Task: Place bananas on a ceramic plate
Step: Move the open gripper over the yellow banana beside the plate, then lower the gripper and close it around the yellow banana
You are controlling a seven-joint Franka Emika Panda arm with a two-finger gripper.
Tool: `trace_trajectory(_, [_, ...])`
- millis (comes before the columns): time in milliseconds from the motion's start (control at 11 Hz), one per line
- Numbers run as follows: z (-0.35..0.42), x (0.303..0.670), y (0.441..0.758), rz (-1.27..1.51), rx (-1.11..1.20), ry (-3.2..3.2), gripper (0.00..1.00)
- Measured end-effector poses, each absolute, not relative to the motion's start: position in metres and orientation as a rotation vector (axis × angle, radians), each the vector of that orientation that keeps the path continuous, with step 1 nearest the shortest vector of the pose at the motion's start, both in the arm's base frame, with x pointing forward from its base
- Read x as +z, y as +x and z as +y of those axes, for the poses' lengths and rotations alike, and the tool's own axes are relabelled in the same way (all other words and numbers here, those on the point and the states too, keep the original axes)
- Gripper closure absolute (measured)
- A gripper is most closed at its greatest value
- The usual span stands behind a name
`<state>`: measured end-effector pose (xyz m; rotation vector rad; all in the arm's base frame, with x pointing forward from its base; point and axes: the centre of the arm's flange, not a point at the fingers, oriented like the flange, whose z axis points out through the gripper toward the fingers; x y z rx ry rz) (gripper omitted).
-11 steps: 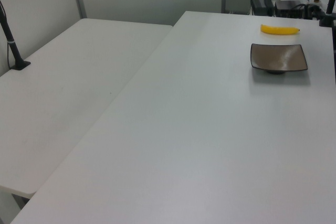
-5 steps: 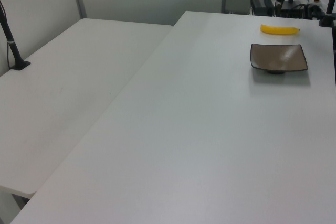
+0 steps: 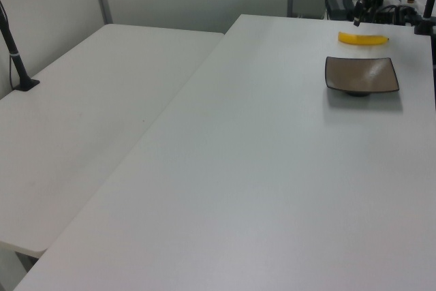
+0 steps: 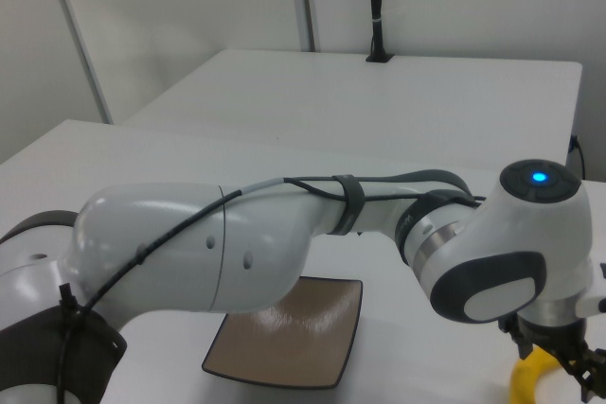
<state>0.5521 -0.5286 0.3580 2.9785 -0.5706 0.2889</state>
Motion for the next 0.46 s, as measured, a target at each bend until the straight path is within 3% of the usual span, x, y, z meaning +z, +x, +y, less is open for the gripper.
trace_trajectory(456, [-0.500, 0.331, 0.578, -0.510, 0.281, 3.043, 0.00])
